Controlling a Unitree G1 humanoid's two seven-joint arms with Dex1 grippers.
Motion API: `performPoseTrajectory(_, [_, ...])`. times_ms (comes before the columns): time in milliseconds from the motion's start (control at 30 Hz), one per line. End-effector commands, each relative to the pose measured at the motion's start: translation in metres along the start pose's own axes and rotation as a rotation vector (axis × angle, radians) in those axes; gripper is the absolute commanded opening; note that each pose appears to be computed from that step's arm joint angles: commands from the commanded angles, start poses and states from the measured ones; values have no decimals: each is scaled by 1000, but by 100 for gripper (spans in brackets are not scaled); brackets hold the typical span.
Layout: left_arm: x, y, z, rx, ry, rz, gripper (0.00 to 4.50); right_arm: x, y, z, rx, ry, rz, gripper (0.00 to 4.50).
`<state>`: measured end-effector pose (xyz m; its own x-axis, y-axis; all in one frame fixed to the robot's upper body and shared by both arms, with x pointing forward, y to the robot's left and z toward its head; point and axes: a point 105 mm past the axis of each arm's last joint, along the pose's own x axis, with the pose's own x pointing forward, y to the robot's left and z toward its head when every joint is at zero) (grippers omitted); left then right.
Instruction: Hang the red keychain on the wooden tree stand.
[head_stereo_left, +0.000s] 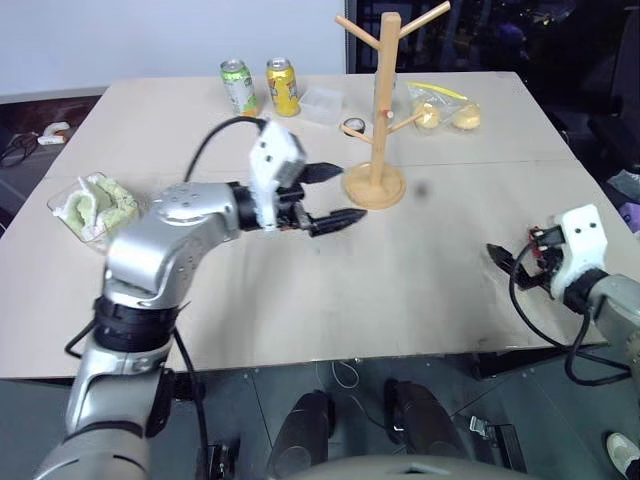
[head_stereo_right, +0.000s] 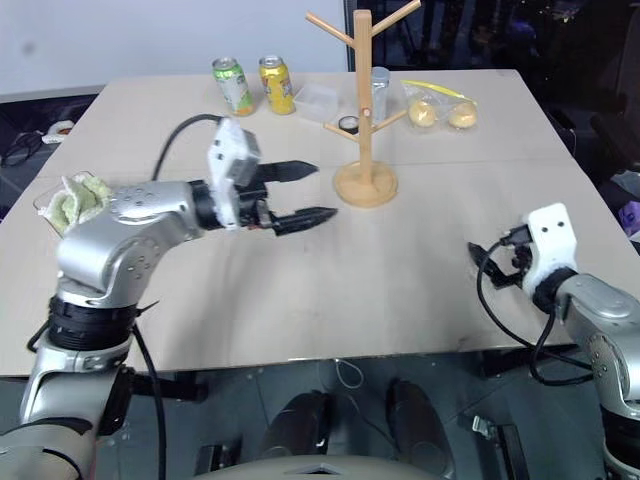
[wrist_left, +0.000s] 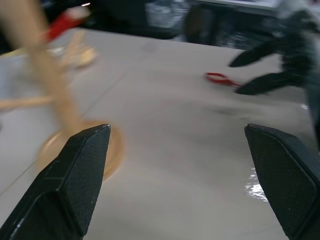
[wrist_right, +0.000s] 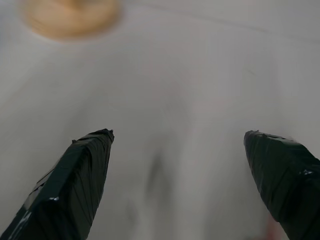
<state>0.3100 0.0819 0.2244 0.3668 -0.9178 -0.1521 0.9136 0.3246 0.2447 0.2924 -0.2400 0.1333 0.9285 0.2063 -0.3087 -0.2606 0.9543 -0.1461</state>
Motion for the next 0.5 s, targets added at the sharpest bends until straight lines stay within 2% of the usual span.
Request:
performPoseTrajectory(33, [15, -12, 3, 74, -24, -111, 441, 1, -17, -2, 29, -40, -69, 450])
performPoseTrajectory(333, [30, -13, 7, 91, -75, -164, 441, 23, -52, -20, 171, -24, -161, 450])
performPoseTrajectory(500, [28, -12, 7, 93, -69, -166, 441, 31, -56, -24, 214, -12, -145, 450])
